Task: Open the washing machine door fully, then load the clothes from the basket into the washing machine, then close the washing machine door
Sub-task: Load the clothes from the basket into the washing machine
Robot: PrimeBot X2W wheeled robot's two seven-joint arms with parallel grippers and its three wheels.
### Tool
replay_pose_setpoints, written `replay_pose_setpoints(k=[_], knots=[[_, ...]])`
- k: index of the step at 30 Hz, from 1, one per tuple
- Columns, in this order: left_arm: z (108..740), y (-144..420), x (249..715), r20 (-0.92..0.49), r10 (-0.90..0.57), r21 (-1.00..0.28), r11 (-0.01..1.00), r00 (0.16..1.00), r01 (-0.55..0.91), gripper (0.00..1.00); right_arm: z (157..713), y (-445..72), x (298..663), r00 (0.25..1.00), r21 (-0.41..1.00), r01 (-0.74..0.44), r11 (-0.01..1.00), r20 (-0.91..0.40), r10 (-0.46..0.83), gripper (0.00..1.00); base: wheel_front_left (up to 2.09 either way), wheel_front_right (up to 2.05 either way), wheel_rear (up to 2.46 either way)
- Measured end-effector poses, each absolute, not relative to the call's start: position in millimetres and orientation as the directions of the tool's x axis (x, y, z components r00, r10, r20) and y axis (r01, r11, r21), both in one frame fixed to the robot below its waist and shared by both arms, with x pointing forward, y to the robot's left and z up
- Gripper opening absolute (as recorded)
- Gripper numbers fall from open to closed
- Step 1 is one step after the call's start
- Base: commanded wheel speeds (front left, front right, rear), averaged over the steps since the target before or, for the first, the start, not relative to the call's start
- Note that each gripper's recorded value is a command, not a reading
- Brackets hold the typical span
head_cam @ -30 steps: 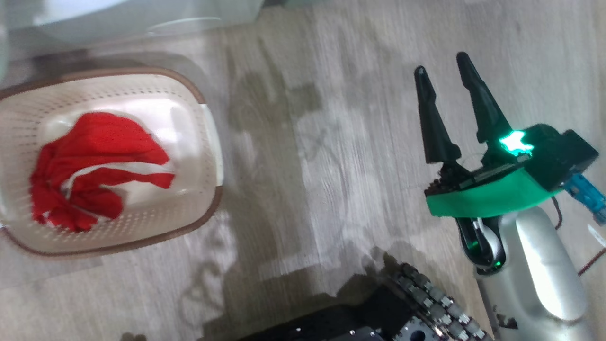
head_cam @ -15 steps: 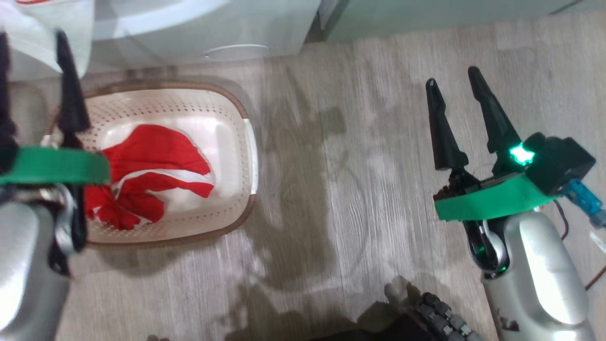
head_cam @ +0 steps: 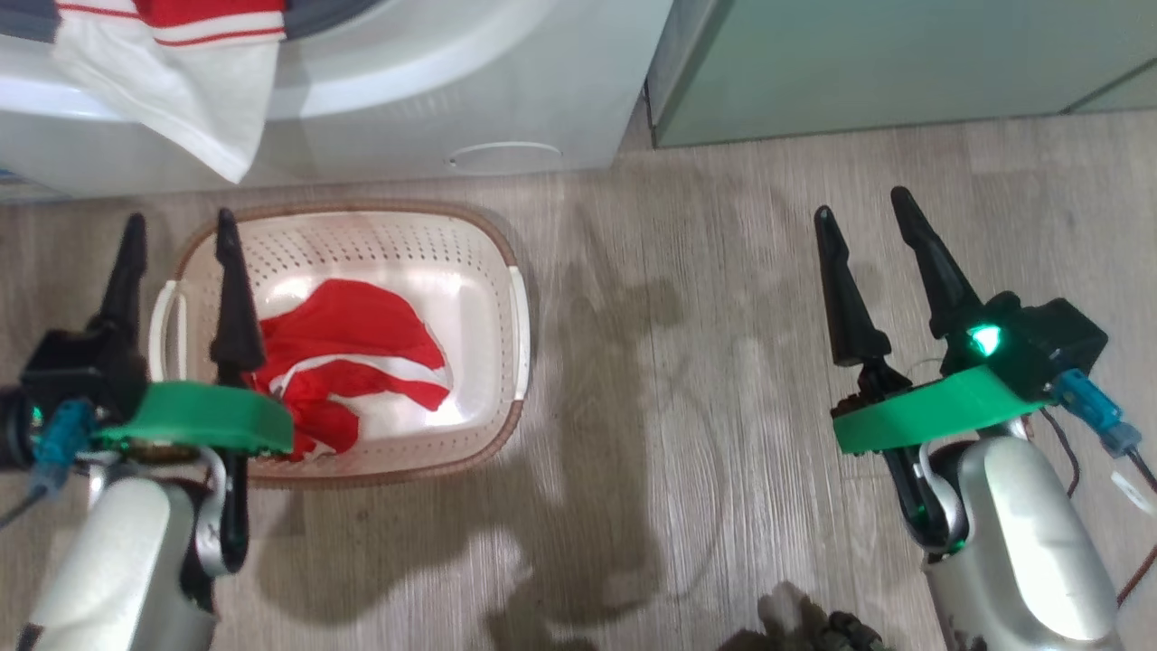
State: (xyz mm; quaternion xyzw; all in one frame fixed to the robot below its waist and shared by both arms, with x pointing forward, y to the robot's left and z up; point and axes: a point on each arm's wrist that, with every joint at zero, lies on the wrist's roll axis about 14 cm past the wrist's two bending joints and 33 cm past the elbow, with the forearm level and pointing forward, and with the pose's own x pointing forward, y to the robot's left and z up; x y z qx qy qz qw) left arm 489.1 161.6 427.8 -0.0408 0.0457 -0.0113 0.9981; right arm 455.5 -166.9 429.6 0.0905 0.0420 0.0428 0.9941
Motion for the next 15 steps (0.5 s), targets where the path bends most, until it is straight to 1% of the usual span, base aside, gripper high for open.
replay_pose_setpoints(k=[15], knots=[[451, 166, 463, -0.053, -0.007, -0.089, 0.996, 0.999, 0.002, 1.0, 449, -163, 439, 0.993, 0.18, -0.091, 0.98, -0.058, 0.103, 1.0, 0.0, 0.0, 0.0]])
